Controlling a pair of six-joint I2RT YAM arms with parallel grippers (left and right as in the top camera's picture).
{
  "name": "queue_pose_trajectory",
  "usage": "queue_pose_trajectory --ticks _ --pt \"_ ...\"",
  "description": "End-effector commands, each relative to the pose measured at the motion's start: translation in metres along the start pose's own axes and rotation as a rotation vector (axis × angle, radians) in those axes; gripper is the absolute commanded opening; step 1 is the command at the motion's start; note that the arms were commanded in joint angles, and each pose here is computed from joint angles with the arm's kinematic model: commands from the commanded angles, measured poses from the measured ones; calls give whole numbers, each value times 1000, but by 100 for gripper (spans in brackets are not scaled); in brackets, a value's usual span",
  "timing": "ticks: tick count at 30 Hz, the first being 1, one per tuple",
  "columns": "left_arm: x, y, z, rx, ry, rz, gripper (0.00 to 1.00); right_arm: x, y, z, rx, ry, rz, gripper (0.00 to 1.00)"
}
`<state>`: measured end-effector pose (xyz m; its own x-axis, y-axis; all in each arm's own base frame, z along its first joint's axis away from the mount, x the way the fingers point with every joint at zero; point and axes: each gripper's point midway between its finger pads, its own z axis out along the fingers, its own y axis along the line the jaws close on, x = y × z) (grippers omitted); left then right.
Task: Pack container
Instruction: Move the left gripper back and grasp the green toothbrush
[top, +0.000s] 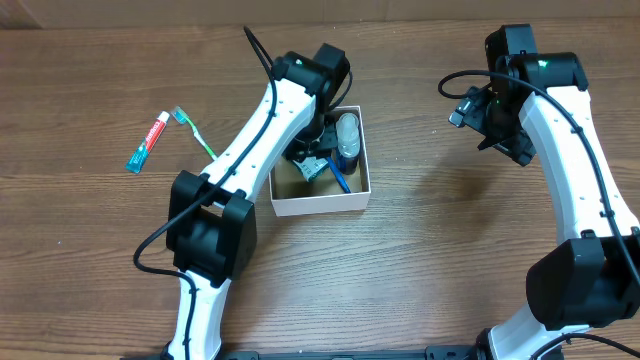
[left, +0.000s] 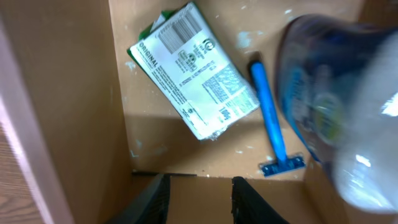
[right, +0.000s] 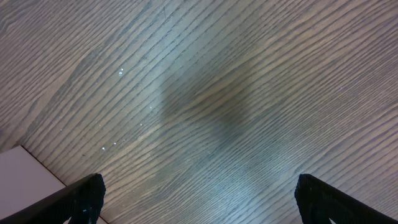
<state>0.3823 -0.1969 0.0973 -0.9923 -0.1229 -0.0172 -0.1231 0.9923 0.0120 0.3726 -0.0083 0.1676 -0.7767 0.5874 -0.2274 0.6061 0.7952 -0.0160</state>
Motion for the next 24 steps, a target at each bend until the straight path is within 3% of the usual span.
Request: queue_pose_trajectory --ticks 1,3,5,9,15,17,20,24 --pt "-11 -3 -73 108 -155 49 44 -3 -1 -5 -12 -14 12 100" --pt "-14 5 -101 112 -227 56 68 -3 -1 -5 -12 -14 12 100" --pt "-20 30 -129 69 -312 38 86 -3 -1 -5 -12 -14 12 100" --pt "-29 94 -156 -18 -371 -27 100 -3 -1 -5 -12 -14 12 100" --pt "-52 201 -137 -55 -297 -282 100 -3 -1 -5 -12 -14 12 100" --pt "-58 213 -122 -39 -265 -356 95 -3 -1 -5 -12 -14 12 100" --pt "-66 218 -91 -53 -205 -484 95 -3 -1 -5 -12 -14 12 100" --pt "-79 207 -29 -47 -76 -530 95 -3 -1 -5 -12 -14 12 100"
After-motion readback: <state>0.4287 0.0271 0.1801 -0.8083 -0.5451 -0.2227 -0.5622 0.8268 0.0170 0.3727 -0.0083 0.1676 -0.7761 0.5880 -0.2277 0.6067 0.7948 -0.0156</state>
